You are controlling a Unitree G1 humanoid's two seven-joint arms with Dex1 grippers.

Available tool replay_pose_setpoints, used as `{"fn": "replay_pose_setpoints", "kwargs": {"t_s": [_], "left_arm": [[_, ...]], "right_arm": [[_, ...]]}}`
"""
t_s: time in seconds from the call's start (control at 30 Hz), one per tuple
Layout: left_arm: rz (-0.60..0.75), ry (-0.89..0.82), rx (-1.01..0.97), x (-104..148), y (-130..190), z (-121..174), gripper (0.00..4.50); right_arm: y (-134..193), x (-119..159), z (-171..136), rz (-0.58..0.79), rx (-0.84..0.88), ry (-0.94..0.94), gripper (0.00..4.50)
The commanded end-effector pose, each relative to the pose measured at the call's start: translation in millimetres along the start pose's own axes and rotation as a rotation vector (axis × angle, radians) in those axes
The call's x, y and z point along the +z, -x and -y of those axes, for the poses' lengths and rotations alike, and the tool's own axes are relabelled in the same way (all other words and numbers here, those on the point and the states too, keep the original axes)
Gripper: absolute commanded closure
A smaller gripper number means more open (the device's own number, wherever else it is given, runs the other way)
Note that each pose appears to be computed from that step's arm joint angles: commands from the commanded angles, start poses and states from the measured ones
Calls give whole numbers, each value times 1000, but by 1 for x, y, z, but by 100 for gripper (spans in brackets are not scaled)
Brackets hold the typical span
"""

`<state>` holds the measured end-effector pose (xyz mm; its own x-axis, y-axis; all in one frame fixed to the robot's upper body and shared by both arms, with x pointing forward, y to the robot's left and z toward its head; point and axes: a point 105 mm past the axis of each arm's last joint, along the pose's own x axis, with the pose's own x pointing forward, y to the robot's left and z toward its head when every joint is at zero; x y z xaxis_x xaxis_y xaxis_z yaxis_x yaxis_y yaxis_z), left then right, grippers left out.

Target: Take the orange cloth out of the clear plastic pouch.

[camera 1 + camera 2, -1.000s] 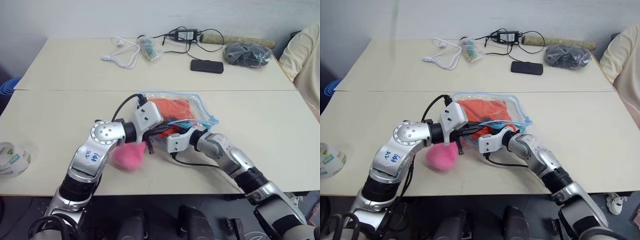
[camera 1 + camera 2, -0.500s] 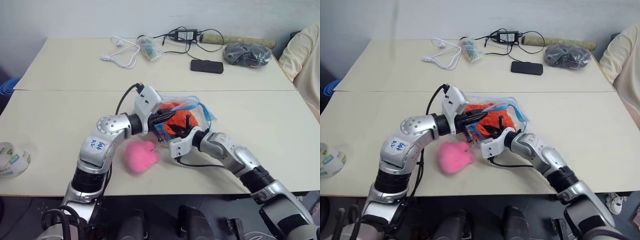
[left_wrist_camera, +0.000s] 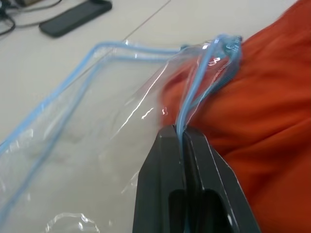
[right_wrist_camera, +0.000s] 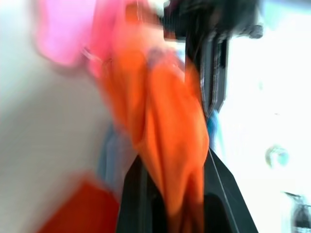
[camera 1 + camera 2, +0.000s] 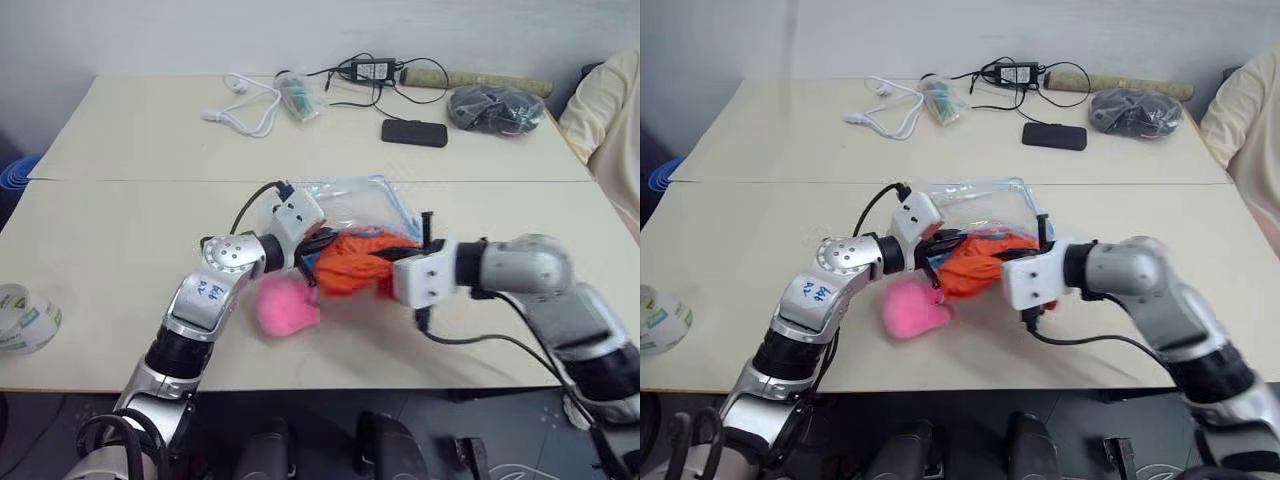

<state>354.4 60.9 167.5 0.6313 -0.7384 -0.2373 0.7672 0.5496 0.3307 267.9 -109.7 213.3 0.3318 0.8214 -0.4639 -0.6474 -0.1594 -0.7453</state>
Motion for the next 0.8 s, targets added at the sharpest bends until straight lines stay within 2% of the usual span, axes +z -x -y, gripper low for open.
{"fn": "replay_pose_setpoints", "kwargs": {"t_s": [0.03,0.13,0.2,0.3,0.4,0.43,0.5,0.57,0.67,0.77,0.8], "left_arm": [[24,-111,-65,7,9,14,450],[-8,-258,-163,-1,23,32,450],[-47,-350,-232,-11,35,42,450],[-106,-476,-322,-25,52,51,450],[-107,-537,-360,-27,60,54,450],[-99,-528,-351,-25,59,52,450],[-79,-487,-311,-19,54,46,450],[-61,-445,-253,-14,47,38,450],[-36,-342,-140,-4,35,21,450],[-19,-237,-81,4,28,15,450],[-23,-228,-74,4,27,15,450]], "right_arm": [[58,12,19,-6,43,-113,450],[107,-9,42,-130,-25,-193,450],[133,-33,61,-277,-130,-140,450],[162,-76,83,-593,-240,76,450],[165,-98,106,-731,-369,323,450],[156,-105,107,-729,-410,397,450],[134,-121,94,-709,-409,488,450],[112,-140,65,-686,-360,482,450],[87,-169,20,-650,-369,305,450],[73,-180,-16,-627,-330,182,450],[72,-181,-19,-627,-340,162,415]]}}
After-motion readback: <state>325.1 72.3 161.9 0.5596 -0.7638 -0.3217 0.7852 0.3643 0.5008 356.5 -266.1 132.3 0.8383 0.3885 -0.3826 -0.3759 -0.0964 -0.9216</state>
